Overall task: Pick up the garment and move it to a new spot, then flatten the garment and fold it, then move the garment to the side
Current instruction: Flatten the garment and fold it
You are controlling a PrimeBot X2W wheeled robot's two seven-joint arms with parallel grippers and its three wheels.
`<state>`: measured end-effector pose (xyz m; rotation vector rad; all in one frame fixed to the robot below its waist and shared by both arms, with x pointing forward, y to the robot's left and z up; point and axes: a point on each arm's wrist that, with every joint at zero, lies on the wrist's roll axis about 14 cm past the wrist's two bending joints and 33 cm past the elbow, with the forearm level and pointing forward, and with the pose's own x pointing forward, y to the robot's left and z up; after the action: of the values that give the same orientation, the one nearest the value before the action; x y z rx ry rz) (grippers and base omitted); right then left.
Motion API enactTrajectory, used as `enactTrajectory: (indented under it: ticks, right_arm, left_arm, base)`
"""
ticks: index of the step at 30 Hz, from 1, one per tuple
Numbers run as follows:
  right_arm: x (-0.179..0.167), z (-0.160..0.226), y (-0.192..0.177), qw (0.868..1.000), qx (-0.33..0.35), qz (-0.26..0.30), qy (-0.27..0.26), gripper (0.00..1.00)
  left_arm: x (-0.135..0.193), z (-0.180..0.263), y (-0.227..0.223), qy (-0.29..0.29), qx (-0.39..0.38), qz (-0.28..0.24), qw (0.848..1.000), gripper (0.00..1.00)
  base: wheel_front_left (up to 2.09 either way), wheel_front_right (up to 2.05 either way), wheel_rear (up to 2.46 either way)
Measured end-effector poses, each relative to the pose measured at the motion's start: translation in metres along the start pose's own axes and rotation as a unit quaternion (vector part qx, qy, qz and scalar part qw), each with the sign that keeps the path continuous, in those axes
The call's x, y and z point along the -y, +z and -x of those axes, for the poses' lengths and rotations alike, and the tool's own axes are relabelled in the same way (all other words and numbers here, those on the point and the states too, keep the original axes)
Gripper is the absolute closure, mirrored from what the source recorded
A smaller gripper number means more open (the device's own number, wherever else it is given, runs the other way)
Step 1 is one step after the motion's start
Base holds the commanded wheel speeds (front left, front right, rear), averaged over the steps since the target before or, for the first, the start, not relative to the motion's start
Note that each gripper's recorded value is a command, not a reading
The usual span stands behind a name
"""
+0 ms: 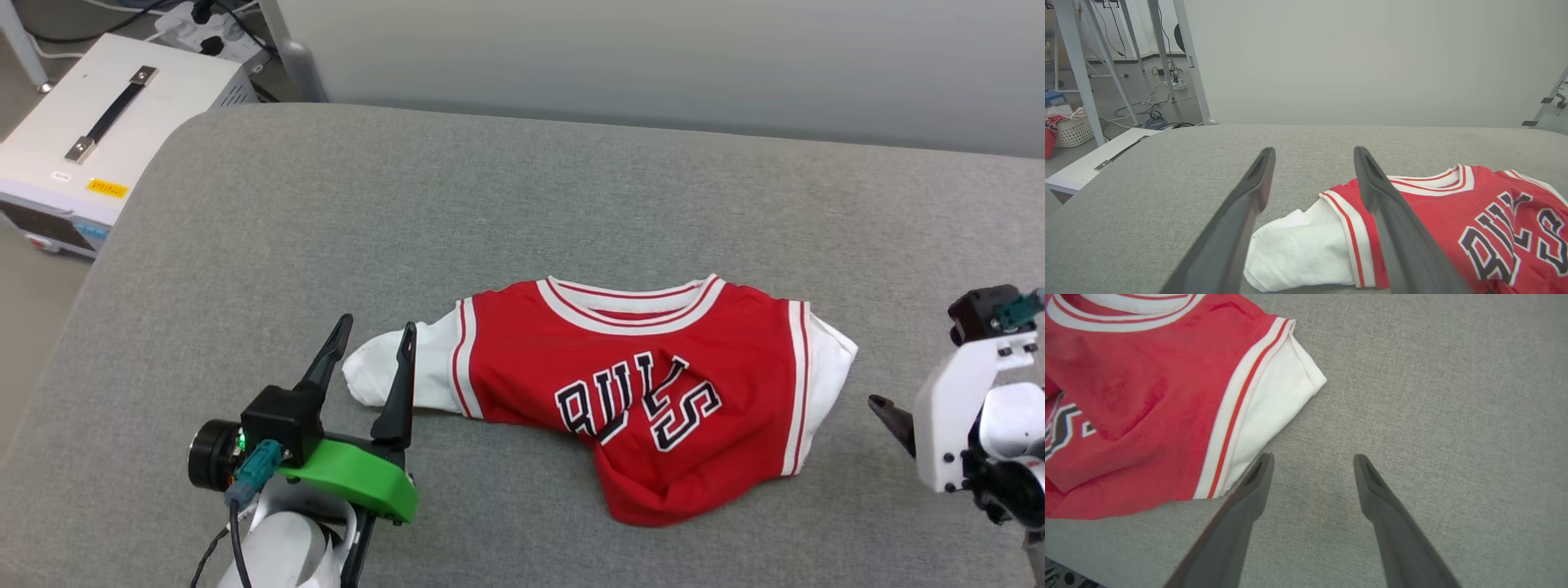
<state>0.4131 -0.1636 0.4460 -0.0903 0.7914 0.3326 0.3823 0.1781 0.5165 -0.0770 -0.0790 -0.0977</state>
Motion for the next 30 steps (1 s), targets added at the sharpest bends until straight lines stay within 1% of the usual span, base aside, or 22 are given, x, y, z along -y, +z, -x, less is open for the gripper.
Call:
enactTrajectory:
  ticks: [4,8,14,21,22,23,24,30]
  right_arm:
    - [-0.003,-0.013,0.013,0.999,-0.036,-0.002,0.011,0.00]
    - [-0.003,-0.032,0.014,0.998,-0.064,0.002,0.012,0.00]
    - [-0.002,-0.065,0.006,0.995,-0.098,0.005,0.010,0.00]
    - [-0.014,-0.096,-0.009,0.991,-0.127,0.018,0.027,0.00]
    - [-0.015,-0.098,-0.011,0.991,-0.131,0.022,0.029,0.26]
    - [-0.016,-0.100,-0.012,0.991,-0.132,0.026,0.030,0.54]
    - [-0.016,-0.101,-0.013,0.991,-0.130,0.030,0.031,1.00]
    - [-0.019,-0.097,-0.006,0.994,-0.093,0.043,0.034,1.00]
  left_arm:
    - [-0.005,-0.001,-0.003,0.011,-0.004,0.003,1.000,0.00]
    - [-0.014,-0.004,-0.007,0.024,-0.009,0.000,1.000,0.00]
    - [-0.030,-0.005,-0.013,0.048,-0.019,-0.004,0.999,0.00]
    - [-0.046,-0.001,-0.022,0.074,-0.033,-0.013,0.997,0.00]
    - [-0.048,0.000,-0.023,0.076,-0.036,-0.014,0.996,0.00]
    - [-0.049,0.000,-0.024,0.078,-0.037,-0.016,0.996,0.00]
    - [-0.051,0.001,-0.024,0.080,-0.038,-0.018,0.996,0.00]
    - [-0.052,0.001,-0.021,0.081,-0.033,-0.020,0.996,0.00]
  base:
    - [0.00,0.00,0.00]
    - [0.00,0.00,0.00]
    - [0.00,0.00,0.00]
    - [0.00,0.00,0.00]
    - [0.00,0.00,0.00]
    - [0.00,0.00,0.00]
    - [0.00,0.00,0.00]
    - [0.00,0.00,0.00]
